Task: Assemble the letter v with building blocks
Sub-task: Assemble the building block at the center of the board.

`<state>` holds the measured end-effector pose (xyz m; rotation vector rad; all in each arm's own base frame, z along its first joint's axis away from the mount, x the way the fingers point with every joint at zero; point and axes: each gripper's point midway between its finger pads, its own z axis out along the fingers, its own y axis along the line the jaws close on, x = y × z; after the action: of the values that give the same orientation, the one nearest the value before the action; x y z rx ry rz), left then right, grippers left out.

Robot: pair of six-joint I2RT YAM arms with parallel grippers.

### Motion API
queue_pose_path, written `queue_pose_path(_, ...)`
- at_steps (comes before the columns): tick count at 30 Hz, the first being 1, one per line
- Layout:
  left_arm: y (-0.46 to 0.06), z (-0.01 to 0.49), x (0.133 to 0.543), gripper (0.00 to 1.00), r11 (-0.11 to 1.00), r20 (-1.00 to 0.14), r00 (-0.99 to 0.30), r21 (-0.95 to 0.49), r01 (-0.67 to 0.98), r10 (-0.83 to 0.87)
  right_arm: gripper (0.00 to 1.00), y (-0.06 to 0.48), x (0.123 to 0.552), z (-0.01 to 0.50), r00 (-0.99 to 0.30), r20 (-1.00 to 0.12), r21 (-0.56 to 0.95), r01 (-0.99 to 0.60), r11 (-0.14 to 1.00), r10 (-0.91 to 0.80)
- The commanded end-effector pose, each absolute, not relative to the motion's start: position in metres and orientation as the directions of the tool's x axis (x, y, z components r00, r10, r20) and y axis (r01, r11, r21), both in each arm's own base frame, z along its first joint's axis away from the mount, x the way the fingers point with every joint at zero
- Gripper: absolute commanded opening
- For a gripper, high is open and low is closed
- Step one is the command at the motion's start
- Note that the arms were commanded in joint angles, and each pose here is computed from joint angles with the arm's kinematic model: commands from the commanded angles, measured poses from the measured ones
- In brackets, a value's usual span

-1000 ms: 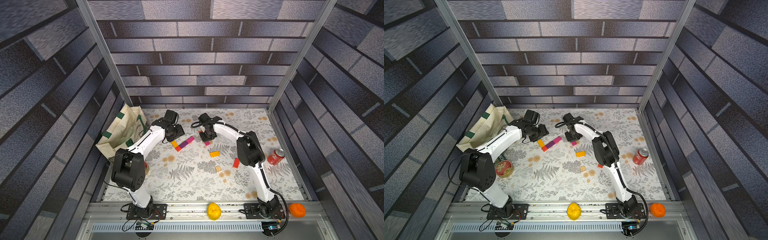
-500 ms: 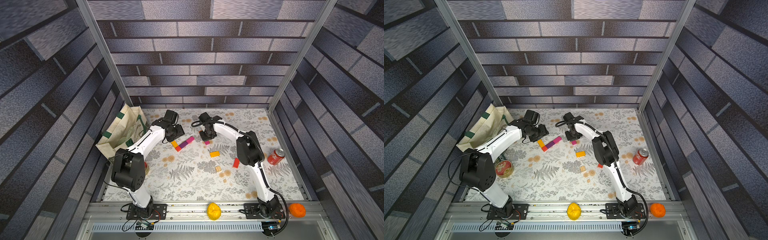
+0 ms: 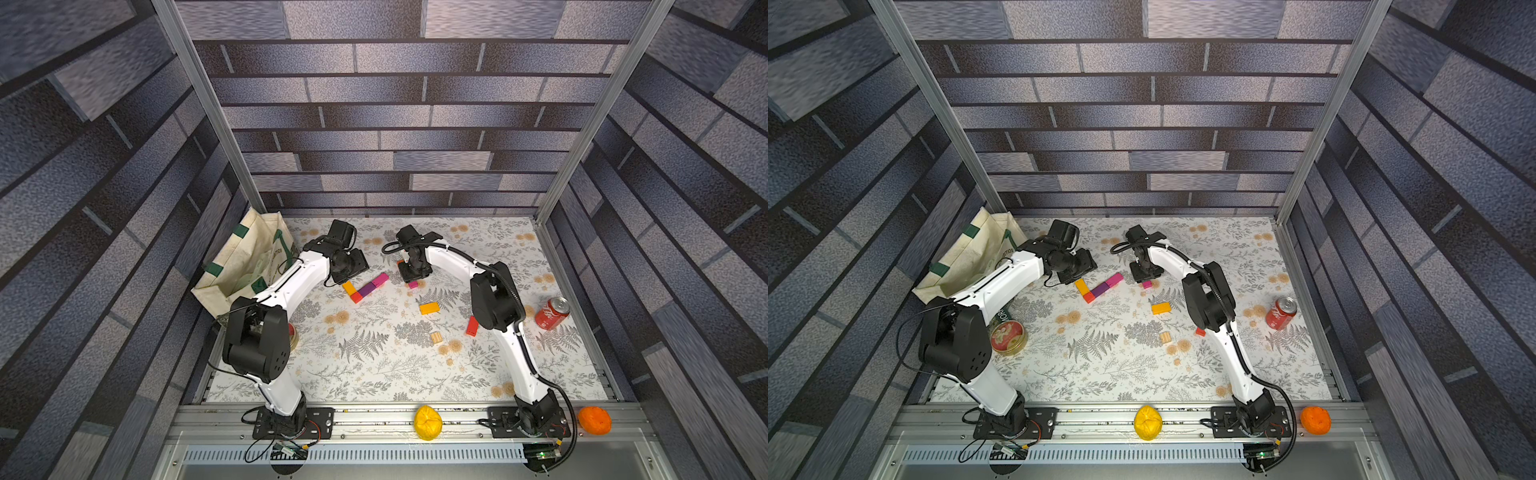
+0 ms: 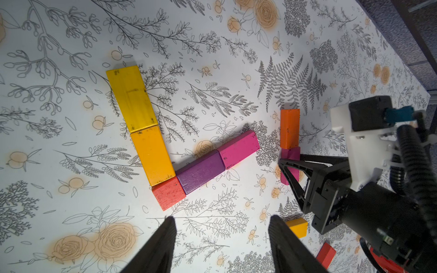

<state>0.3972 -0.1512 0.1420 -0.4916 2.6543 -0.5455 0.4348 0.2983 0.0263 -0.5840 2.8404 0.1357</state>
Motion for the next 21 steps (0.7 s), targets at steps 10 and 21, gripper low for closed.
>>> queue_pose_path(10, -0.144, 0.146, 0.389, 0.65, 0.869, -0.303, -0.864, -0.423, -0.256, -0.401, 0.82, 0.3, 0.436, 0.064, -0.89, -0.3, 0.093, -0.385, 0.918, -0.343)
queue_pose_path(21, -0.149, 0.142, 0.388, 0.65, 0.868, -0.293, -0.871, -0.428, -0.25, -0.395, 0.87, 0.302, 0.422, 0.121, -0.883, -0.395, 0.248, -0.369, 0.896, -0.254)
